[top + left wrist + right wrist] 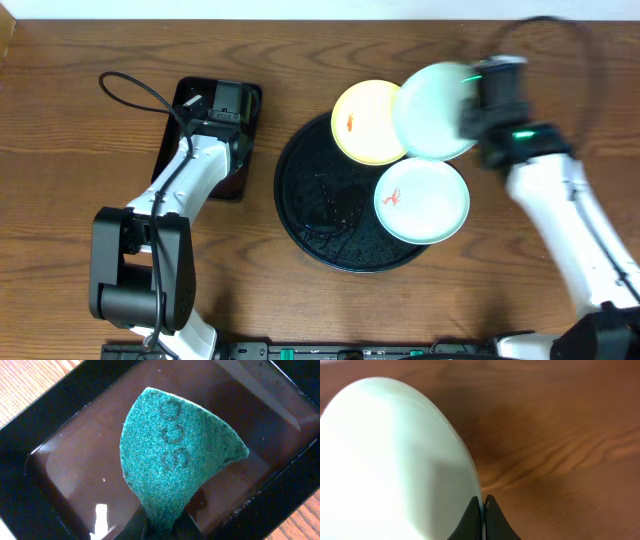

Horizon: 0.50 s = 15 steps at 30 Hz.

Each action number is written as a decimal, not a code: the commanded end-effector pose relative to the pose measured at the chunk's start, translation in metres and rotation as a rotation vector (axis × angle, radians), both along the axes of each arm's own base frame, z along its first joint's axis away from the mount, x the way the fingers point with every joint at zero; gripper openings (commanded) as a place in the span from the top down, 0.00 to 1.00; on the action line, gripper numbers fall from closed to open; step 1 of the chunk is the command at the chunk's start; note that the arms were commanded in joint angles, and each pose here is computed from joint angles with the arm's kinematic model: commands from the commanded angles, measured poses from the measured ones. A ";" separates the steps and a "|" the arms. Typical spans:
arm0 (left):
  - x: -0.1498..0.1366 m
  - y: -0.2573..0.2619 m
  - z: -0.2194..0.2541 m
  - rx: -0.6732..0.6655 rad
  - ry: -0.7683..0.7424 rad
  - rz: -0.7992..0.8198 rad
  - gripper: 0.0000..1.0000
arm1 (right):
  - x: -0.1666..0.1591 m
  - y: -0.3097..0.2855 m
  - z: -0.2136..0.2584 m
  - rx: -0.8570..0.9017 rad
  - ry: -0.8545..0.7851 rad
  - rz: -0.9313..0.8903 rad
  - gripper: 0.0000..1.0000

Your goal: Clean dirty plates on tray and stack at the side

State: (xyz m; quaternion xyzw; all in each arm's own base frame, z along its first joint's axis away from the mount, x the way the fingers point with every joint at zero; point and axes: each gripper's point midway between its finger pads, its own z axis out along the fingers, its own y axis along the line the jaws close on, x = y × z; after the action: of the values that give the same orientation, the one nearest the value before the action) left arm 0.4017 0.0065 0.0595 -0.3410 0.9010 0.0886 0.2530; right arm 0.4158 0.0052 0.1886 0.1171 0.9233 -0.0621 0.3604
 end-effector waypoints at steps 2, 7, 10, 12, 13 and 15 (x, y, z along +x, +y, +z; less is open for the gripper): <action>0.000 0.006 0.002 0.019 -0.009 0.022 0.89 | -0.001 -0.034 0.008 0.406 -0.036 -0.033 0.99; 0.000 0.006 0.002 0.019 -0.010 0.022 0.89 | -0.013 -0.121 -0.008 0.369 -0.041 -0.260 0.99; 0.000 0.006 0.002 0.018 -0.013 0.022 0.89 | -0.018 -0.158 -0.028 0.294 -0.008 -0.385 0.99; 0.000 0.006 0.002 0.018 -0.013 0.022 0.89 | -0.018 -0.169 -0.044 0.277 0.021 -0.419 0.99; 0.000 0.006 0.002 0.018 -0.013 0.022 0.89 | -0.016 -0.170 -0.051 0.278 0.033 -0.423 0.99; -0.001 0.006 0.001 0.019 -0.010 0.022 0.89 | -0.012 -0.171 -0.068 0.284 0.063 -0.427 0.99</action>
State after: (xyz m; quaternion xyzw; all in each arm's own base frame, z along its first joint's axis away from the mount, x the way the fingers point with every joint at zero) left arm 0.4027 0.0063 0.0596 -0.3413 0.9004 0.0873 0.2553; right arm 0.4026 -0.1604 0.1455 0.3413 0.8854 -0.0018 0.3156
